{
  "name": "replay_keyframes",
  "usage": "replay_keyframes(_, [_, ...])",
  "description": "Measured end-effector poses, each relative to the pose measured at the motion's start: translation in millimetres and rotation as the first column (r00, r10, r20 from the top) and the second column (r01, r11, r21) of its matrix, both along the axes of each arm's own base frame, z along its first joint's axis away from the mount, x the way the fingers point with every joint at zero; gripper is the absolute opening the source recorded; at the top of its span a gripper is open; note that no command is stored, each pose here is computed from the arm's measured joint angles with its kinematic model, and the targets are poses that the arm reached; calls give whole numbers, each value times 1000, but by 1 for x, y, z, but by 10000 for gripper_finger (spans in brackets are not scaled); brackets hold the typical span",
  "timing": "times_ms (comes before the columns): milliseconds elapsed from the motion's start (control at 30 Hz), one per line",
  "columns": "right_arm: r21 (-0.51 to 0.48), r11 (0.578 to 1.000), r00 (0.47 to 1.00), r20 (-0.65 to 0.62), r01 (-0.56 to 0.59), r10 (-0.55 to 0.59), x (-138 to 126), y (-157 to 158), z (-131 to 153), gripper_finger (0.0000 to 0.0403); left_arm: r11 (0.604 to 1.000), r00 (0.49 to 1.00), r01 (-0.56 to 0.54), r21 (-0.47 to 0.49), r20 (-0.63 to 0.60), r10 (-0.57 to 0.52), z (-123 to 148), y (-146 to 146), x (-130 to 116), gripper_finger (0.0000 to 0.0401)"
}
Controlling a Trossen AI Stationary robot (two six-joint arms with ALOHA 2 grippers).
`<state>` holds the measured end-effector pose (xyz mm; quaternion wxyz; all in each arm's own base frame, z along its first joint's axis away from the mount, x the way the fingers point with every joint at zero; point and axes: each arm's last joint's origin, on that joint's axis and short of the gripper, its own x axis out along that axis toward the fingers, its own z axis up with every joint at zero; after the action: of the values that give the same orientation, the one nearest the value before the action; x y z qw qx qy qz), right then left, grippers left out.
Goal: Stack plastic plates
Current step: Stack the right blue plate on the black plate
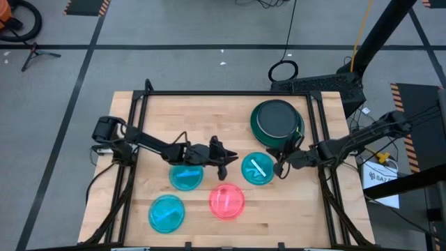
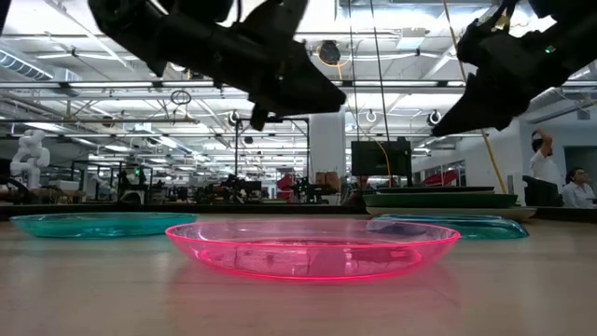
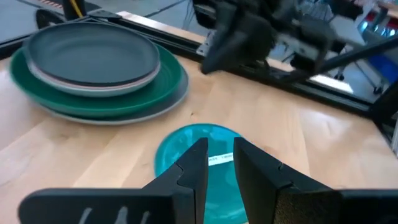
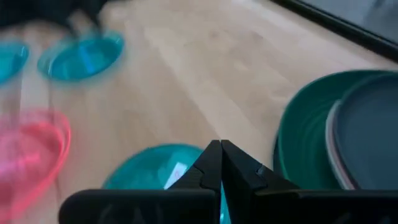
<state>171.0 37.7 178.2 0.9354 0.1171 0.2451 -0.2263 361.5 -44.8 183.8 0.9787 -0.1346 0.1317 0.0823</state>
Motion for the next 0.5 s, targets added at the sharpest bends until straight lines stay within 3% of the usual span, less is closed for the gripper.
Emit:
replay_keyframes(133, [139,987,996,0,83,-84,-1,-7,-3,0,999,997,22,39,-74,-19,-2,-7,21,81])
replay_keyframes(267, [293,939,979,-144,181,-144,-10,-13,-16,0,997,971,39,71,-237,-21,-11,-11,36,81])
replay_keyframes(400, [330,886,921,-321,326,-219,-24,-16,-28,0,994,927,55,93,-375,-17,-17,-13,48,81])
replay_keyframes(500, [327,865,892,-378,380,-249,-28,-16,-32,0,991,884,75,111,-468,-14,-24,-14,52,81])
